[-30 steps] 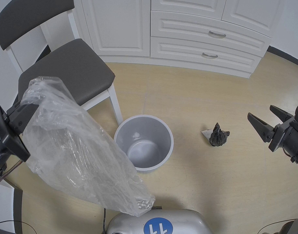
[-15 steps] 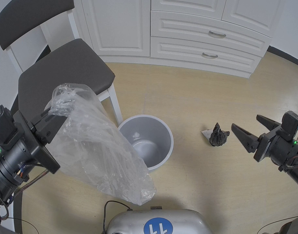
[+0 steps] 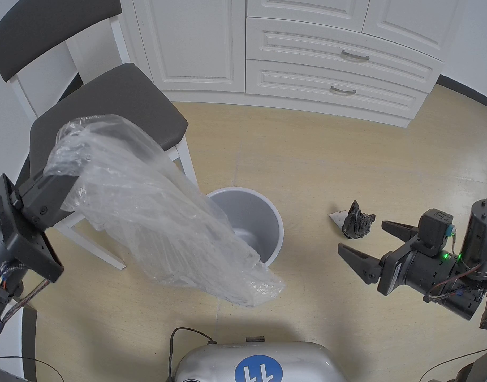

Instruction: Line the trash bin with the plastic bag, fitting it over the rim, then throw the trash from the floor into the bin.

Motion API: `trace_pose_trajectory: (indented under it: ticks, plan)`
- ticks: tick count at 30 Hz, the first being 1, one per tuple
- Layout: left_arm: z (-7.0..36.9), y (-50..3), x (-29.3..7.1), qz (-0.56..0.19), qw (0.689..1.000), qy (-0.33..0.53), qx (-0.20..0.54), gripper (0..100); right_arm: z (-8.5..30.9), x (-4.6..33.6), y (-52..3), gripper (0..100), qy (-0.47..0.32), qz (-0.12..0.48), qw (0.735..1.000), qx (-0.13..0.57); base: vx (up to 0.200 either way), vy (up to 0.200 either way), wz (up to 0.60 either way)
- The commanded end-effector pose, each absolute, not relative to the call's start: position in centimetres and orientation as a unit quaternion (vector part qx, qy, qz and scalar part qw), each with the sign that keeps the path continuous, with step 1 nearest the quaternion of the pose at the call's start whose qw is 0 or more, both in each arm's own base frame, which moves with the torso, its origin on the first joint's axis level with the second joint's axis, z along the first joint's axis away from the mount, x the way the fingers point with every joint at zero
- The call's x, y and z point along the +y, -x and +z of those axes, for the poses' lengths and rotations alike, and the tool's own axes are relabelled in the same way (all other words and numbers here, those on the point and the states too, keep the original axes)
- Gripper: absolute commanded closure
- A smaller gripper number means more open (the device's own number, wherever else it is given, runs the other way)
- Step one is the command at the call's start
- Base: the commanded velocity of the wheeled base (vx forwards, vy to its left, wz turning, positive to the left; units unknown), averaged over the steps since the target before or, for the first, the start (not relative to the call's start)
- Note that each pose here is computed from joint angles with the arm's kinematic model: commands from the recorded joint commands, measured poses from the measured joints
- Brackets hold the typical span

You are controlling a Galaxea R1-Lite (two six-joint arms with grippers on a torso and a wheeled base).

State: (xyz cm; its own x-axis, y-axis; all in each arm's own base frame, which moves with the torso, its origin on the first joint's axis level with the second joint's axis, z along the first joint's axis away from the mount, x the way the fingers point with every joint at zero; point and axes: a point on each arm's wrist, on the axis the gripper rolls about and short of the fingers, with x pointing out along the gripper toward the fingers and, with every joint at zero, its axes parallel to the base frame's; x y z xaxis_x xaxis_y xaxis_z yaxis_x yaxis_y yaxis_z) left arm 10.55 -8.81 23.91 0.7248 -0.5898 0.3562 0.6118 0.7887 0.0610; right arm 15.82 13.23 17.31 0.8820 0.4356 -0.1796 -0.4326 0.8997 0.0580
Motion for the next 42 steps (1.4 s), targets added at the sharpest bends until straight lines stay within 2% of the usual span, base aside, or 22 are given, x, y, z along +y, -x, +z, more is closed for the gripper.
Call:
trace_pose_trajectory:
  ticks: [1, 4, 11, 16, 24, 35, 42]
  plan:
    - [24.5, -9.9, -8.3, -0.323, 0.925, 0.038, -0.199, 100, 15.9, 14.0, -16.7, 0, -0.002, 0.229, 0.965, 0.125, 0.0, 0.0, 0.0]
    - [24.4, -10.0, -8.4, -0.323, 0.925, 0.037, -0.195, 100, 15.1, 14.5, -16.9, 0, -0.018, 0.237, 0.96, 0.147, 0.0, 0.0, 0.0]
    - [24.5, -10.1, -8.5, -0.325, 0.925, 0.038, -0.196, 100, 13.2, 15.7, -16.9, 0, 0.0, 0.251, 0.95, 0.187, 0.0, 0.0, 0.0]
    - [24.9, -9.9, -8.4, -0.324, 0.922, 0.042, -0.206, 100, 10.2, 17.5, -17.5, 0, 0.019, 0.256, 0.937, 0.238, 0.0, 0.0, 0.0]
    - [25.2, -9.7, -8.5, -0.331, 0.919, 0.045, -0.211, 100, 6.7, 20.0, -19.7, 0, -0.026, 0.258, 0.944, 0.204, 0.0, 0.0, 0.0]
    - [25.3, -9.7, -8.5, -0.332, 0.918, 0.047, -0.212, 100, 5.8, 21.0, -20.5, 0, -0.052, 0.262, 0.947, 0.178, 0.0, 0.0, 0.0]
    - [25.1, -9.6, -8.8, -0.344, 0.915, 0.047, -0.206, 100, 5.7, 22.4, -19.8, 0, -0.095, 0.289, 0.939, 0.162, 0.0, 0.0, 0.0]
